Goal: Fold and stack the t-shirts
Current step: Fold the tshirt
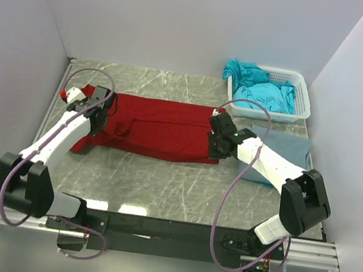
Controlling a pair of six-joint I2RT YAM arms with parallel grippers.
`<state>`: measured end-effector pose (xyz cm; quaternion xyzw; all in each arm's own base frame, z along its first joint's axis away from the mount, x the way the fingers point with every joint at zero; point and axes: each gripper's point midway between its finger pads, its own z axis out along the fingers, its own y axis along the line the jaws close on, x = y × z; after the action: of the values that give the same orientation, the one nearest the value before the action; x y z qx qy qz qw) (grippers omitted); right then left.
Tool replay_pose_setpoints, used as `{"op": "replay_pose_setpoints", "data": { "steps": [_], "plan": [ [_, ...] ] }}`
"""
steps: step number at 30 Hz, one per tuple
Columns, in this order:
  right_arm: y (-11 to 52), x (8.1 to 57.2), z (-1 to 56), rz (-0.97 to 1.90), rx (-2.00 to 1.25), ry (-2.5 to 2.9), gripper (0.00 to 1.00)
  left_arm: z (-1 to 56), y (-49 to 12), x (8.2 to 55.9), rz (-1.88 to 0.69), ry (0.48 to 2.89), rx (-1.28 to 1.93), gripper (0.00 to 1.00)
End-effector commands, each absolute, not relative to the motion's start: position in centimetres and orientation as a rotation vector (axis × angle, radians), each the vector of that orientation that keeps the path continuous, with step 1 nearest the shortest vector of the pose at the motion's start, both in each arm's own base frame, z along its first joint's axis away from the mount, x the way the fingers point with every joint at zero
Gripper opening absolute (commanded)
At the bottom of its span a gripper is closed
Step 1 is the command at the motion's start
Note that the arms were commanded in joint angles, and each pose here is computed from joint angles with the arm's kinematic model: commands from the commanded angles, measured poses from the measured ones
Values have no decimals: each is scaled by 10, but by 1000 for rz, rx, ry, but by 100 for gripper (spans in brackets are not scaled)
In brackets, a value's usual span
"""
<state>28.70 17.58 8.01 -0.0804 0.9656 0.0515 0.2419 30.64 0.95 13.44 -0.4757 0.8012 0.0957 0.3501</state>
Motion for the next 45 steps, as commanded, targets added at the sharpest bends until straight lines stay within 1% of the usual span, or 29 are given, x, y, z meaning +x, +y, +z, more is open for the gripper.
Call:
{"op": "replay_pose_setpoints", "data": {
  "steps": [1,8,14,21,26,28,30,31,32,33,34,35,36,38,39,41,43,44,45],
  "plan": [
    [175,308,98,158,-222,2592,0,155,17,328,267,2016,-1198,1],
    [183,337,106,178,-223,2585,0,157,23,347,247,2004,-1207,1],
    [182,358,105,144,-219,2595,0,152,18,371,199,2047,-1165,1],
    [178,379,102,98,-202,2605,0,138,17,396,232,2115,-1135,1],
    [173,400,98,61,-167,2612,0,135,16,412,222,2139,-1112,5],
    [172,406,91,52,-160,2627,0,133,16,419,226,2150,-1091,10],
    [169,417,94,44,-137,2623,0,133,13,428,204,2160,-1050,18],
    [169,423,90,36,-132,2624,0,134,14,432,198,2156,-1043,42],
    [168,429,90,34,-126,2617,0,133,16,435,197,2154,-1047,56],
    [166,434,89,33,-111,2616,2,136,17,438,193,2156,-1039,72],
    [164,438,80,22,-105,2633,9,144,21,444,183,2138,-1042,77],
    [164,445,85,14,-86,2621,35,146,23,447,187,2140,-1037,79],
    [163,449,87,5,-76,2614,47,151,27,448,207,2135,-1028,83],
    [164,453,91,18,-67,2596,67,169,32,452,220,2104,-1016,86],
    [167,452,93,40,-68,2588,74,177,32,452,221,2097,-997,86],
    [168,447,100,68,-57,2563,82,190,26,450,160,2086,-973,87],
    [166,438,105,86,-54,2555,84,183,11,444,55,2124,-929,90],
    [166,436,106,96,-48,2546,84,190,7,439,16,2112,-916,91],
    [166,425,105,124,-57,2552,84,175,5,427,6,2144,-925,92]
  ]
}}
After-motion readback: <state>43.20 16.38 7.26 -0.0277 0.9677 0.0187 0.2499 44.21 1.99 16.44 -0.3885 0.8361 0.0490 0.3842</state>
